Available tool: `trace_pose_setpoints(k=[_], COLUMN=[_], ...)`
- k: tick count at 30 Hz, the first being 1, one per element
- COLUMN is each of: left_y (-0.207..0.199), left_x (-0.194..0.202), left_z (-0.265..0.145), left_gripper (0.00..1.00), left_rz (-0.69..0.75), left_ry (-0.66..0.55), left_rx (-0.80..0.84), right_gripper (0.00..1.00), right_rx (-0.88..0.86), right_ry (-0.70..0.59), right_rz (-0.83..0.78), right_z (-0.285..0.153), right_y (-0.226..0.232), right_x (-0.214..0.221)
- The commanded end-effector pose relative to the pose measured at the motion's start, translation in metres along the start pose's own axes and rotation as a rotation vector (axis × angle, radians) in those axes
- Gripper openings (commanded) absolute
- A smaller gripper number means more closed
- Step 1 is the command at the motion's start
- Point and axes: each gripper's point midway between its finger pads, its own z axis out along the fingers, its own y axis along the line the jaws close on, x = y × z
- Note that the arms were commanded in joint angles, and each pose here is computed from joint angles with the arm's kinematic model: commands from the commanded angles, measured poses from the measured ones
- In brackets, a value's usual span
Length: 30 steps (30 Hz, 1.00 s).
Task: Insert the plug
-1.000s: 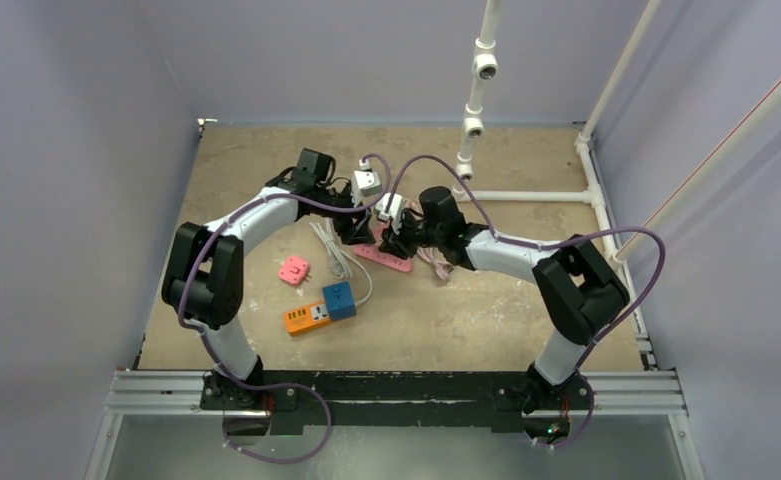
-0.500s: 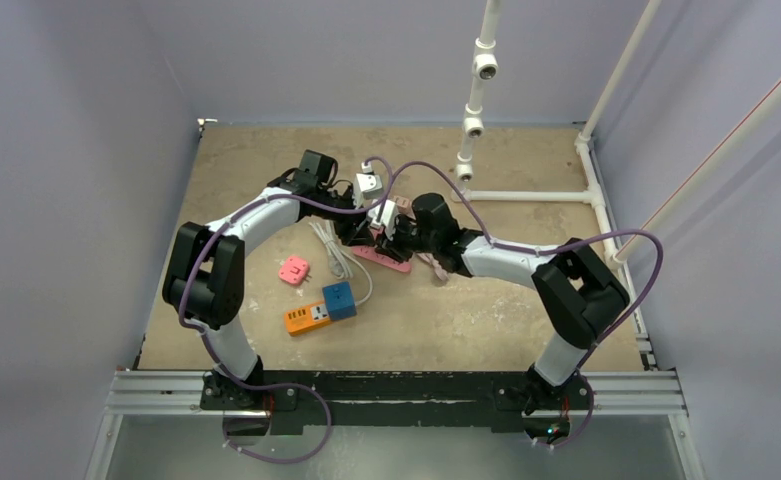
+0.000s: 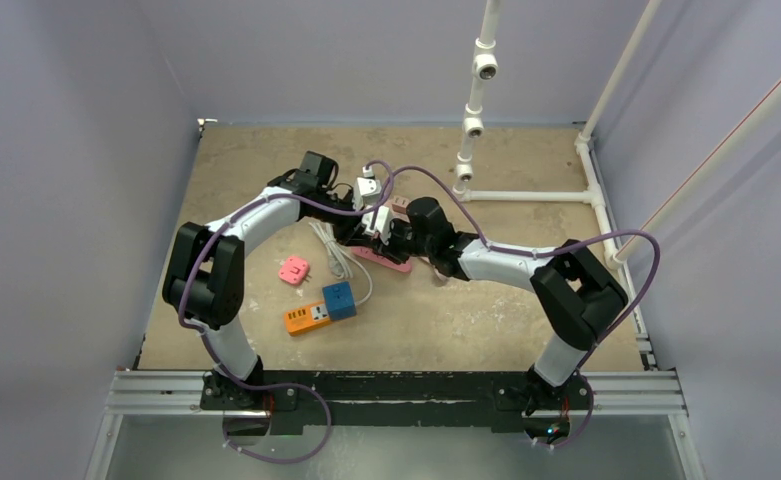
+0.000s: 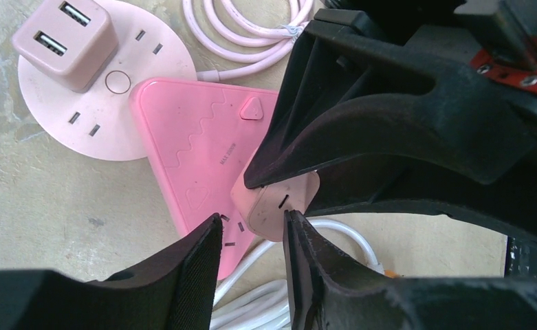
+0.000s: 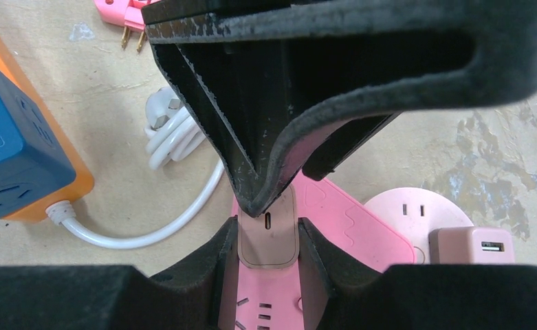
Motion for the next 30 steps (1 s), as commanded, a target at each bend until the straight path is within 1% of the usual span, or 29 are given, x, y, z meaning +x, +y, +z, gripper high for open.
trace_pose_setpoints(k=[1,6,9,12,16,21,22,23,24,25,30], left_y=[0.0,-0.003,-0.005,-0.005,-0.005,-0.005,-0.004,-0.004,-0.005,-0.005,-0.005], left_x=[0.013,0.016,0.017,0.017,0.016,0.015,0.014,0.014,0.014,0.014,0.016], left_z=[0.007,0.012,0.012,0.013,0.013,0.012,0.012,0.012,0.012,0.012,0.012], left_gripper=[0.35,0.32,0.31,0.3,0.3,0.29,0.29,0.29,0.29,0.29,0.29], left_rz=[0.028,0.035,0.036,0.036,0.039,0.043,0.044,0.045,0.045,0.045,0.043], left_ry=[0.054,0.067,0.069,0.07,0.065,0.064,0.063,0.062,0.062,0.062,0.067], left_rx=[0.015,0.031,0.037,0.038,0.039,0.038,0.038,0.038,0.038,0.037,0.038], right_gripper=[0.0,0.01,0.09,0.21,0.28,0.32,0.39,0.82,0.97,0.99,0.99], right_rx=[-0.091,-0.089,-0.1,-0.084,-0.051,-0.049,-0.055,-0.06,-0.066,-0.072,-0.052], right_ry=[0.042,0.019,0.004,-0.004,-0.025,-0.045,-0.042,-0.039,-0.033,-0.025,-0.004], right_rz=[0.0,-0.001,-0.009,-0.009,-0.001,-0.01,-0.009,-0.009,-0.008,-0.005,0.008], right_z=[-0.002,-0.004,-0.006,-0.007,-0.009,-0.008,-0.007,-0.006,-0.005,-0.004,-0.001], right_y=[0.029,0.028,0.03,0.027,0.02,0.018,0.018,0.019,0.02,0.021,0.018], right_x=[0.012,0.006,0.002,-0.001,-0.01,-0.018,-0.017,-0.016,-0.014,-0.011,-0.005])
